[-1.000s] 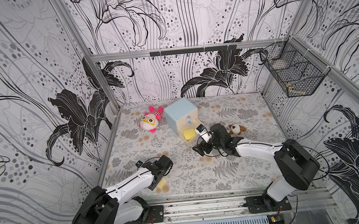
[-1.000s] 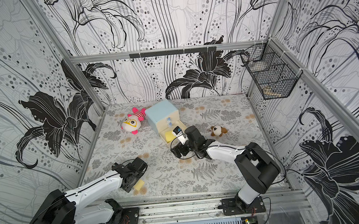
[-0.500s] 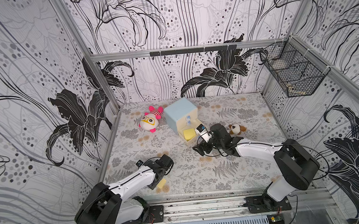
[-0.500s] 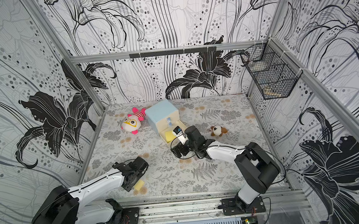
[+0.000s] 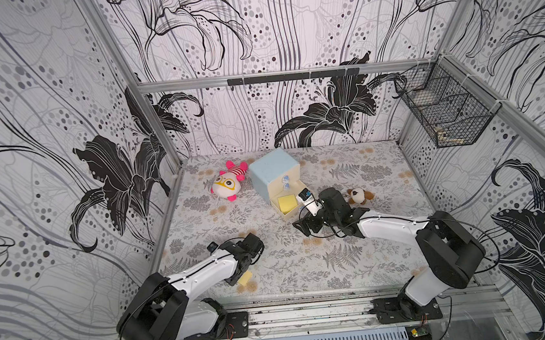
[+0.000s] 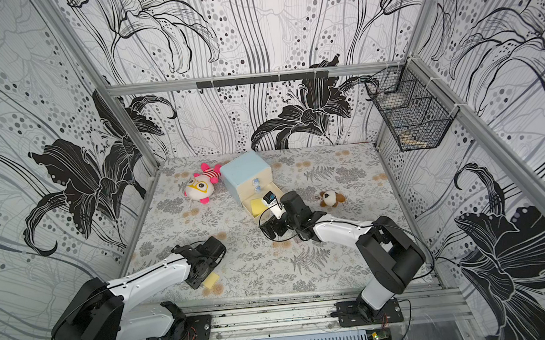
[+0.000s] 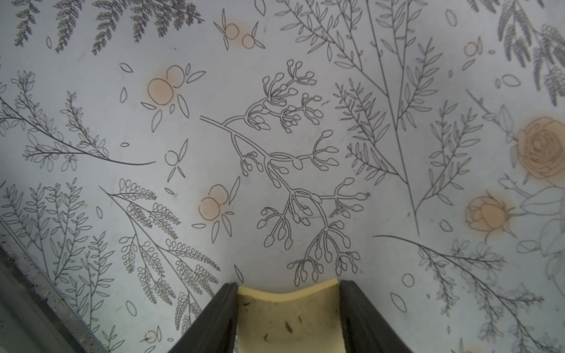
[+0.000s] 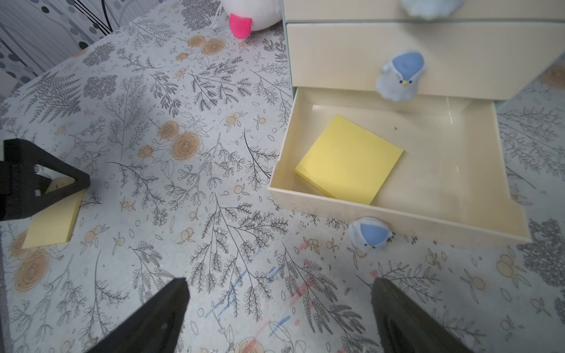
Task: Please put the sticky notes in the drawer by color
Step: Pick up the sticky notes from the center of the board.
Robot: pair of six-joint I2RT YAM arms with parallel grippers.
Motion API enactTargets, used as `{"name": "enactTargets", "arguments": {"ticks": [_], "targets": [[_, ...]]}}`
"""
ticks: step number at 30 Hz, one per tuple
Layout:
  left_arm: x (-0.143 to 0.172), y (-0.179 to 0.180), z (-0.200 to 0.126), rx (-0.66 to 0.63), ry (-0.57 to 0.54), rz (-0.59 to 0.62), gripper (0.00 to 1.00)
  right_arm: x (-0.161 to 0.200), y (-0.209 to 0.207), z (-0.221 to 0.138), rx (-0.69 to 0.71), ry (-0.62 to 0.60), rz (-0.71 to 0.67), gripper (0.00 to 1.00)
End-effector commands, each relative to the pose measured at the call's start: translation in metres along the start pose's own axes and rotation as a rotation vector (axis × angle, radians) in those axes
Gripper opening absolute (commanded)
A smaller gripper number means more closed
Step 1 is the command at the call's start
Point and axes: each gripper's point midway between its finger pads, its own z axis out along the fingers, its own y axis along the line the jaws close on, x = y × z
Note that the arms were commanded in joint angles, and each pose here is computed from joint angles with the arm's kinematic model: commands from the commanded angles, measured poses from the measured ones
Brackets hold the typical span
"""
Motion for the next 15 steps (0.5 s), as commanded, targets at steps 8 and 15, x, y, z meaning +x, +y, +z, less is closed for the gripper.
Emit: {"name": "enactTargets", "arguments": {"ticks": [8,15], "targets": [[-0.001,-0.021,-0.007,0.058,0.031,-0.026,0.55,-0.004,0.006,-0.003,-0.021,-0.015,0.001,0.99],[-0.014,-0.044,-0.021,0.124,0.023,-0.037,0.56,-0.012,0.034,-0.009,-0.188,-0.075,0.122,0.99]]}}
